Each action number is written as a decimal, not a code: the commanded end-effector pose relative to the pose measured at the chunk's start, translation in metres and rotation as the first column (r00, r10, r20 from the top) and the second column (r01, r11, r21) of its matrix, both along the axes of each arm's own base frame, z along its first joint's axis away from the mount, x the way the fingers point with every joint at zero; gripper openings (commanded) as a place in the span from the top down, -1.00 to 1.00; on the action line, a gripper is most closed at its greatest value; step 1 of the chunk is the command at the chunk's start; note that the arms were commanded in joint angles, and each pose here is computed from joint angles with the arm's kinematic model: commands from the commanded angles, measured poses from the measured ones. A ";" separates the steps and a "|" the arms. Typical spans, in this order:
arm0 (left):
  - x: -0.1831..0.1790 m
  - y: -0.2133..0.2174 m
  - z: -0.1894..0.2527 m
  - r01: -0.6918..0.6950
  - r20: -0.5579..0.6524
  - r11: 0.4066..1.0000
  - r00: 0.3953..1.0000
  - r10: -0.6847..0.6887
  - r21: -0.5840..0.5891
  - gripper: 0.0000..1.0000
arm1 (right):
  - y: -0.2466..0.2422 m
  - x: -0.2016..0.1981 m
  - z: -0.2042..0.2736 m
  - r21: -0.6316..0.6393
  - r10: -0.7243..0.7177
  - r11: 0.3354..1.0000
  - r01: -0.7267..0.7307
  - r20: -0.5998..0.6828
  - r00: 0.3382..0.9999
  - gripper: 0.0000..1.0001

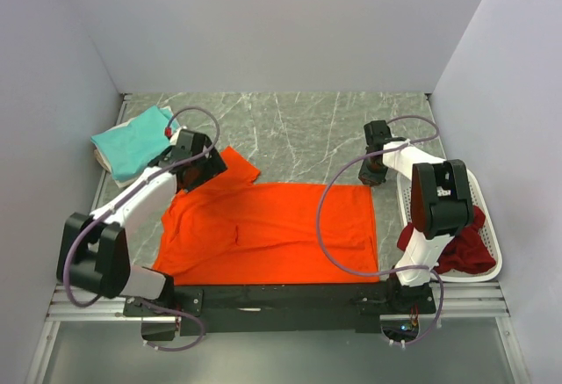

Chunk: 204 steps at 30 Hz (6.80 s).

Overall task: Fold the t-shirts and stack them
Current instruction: Fold the tshirt

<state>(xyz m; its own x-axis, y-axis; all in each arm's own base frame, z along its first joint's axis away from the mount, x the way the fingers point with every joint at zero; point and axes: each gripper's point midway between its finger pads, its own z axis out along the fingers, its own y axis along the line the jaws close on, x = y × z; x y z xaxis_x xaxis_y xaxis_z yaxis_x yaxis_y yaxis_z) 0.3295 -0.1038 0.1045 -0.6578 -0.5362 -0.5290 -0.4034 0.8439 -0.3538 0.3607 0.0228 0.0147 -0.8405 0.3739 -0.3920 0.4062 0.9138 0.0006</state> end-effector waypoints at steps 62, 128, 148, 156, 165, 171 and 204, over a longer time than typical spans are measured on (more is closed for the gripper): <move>0.192 -0.025 -0.056 0.212 0.010 0.958 0.976 -0.218 0.193 -0.09 | 0.007 -0.042 -0.011 0.059 -0.019 0.998 0.024 -0.083 0.996 1.00; 0.278 -0.030 0.016 0.228 0.222 0.964 0.941 -0.255 0.138 0.99 | 0.005 0.079 0.057 -0.004 -0.025 1.000 0.025 0.037 0.999 1.00; 0.184 -0.024 0.067 0.305 0.305 0.947 0.897 -0.321 0.100 0.99 | 0.006 0.091 0.087 0.023 -0.018 1.000 0.016 0.110 0.994 1.00; 0.101 -0.021 0.049 0.310 0.236 0.946 0.916 -0.324 0.097 0.99 | 0.004 0.058 0.083 0.030 -0.019 0.999 0.016 0.107 0.994 1.00; 0.021 -0.008 0.015 0.236 0.132 0.968 0.960 -0.246 0.084 0.99 | 0.004 0.029 0.079 0.039 -0.024 0.999 0.020 0.112 0.993 1.00; -0.013 0.011 0.024 0.113 0.154 0.993 0.981 -0.119 0.045 0.99 | 0.002 0.012 0.070 0.037 -0.024 0.999 0.020 0.094 0.995 1.00; -0.071 0.035 0.038 -0.088 0.174 0.993 0.980 0.100 -0.076 0.99 | 0.004 -0.017 0.039 0.015 -0.023 1.000 0.023 0.034 0.999 1.00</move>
